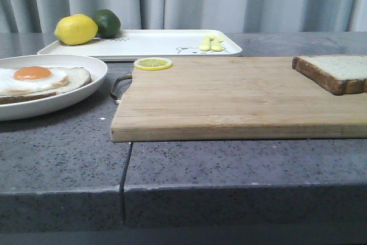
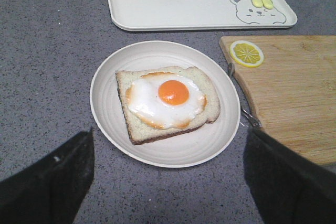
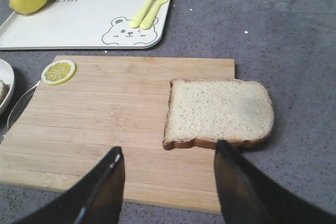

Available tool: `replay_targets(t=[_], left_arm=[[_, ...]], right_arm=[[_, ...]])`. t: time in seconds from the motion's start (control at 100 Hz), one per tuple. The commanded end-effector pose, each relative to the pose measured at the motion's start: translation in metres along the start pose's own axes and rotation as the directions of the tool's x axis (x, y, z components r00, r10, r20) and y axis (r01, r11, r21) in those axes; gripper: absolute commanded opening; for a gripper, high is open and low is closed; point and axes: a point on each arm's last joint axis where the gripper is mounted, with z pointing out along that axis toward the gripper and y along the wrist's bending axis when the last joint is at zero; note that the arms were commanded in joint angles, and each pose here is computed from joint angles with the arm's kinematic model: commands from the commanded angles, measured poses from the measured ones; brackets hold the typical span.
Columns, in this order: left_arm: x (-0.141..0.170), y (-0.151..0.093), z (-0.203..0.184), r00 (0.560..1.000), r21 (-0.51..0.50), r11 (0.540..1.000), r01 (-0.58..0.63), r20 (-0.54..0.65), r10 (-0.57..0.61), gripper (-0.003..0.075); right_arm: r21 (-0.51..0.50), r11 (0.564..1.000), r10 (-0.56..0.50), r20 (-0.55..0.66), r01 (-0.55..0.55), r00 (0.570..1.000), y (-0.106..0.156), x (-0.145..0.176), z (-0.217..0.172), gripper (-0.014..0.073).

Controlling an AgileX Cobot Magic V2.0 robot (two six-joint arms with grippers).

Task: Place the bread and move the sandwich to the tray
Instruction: 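Open the right gripper and lower it around the bread slice on the board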

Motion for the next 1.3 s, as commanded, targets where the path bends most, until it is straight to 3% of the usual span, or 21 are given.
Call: replay_targets(t=[0.0,0.27,0.61,1.29], left_arm=[[-0.014,-0.004,-0.005,0.996,0.021,1.000,0.007,0.087,-0.009,0.0546],[-0.014,-0.004,-0.005,0.996,0.021,1.000,0.007,0.087,-0.009,0.0546],[-0.014,-0.004,-0.005,0.996,0.021,1.000,0.007,0.087,-0.009,0.0546],[-0.014,-0.004,-0.005,0.996,0.021,1.000,0.007,0.087,-0.009,0.0546]], right_arm=[[0.013,1.000,0.016,0.103,-0.017,0.995,-0.005,-0.021,0.007,0.0407],[0.049,0.987,0.145,0.088,-0.150,0.985,-0.040,-0.031,0.044,0.0407],[0.061,0.936,0.345,0.034,-0.346,0.938,-0.094,-0.024,0.088,0.0407],[0.038,0.875,0.484,-0.113,-0.483,0.868,-0.140,0.005,0.158,0.0407]])
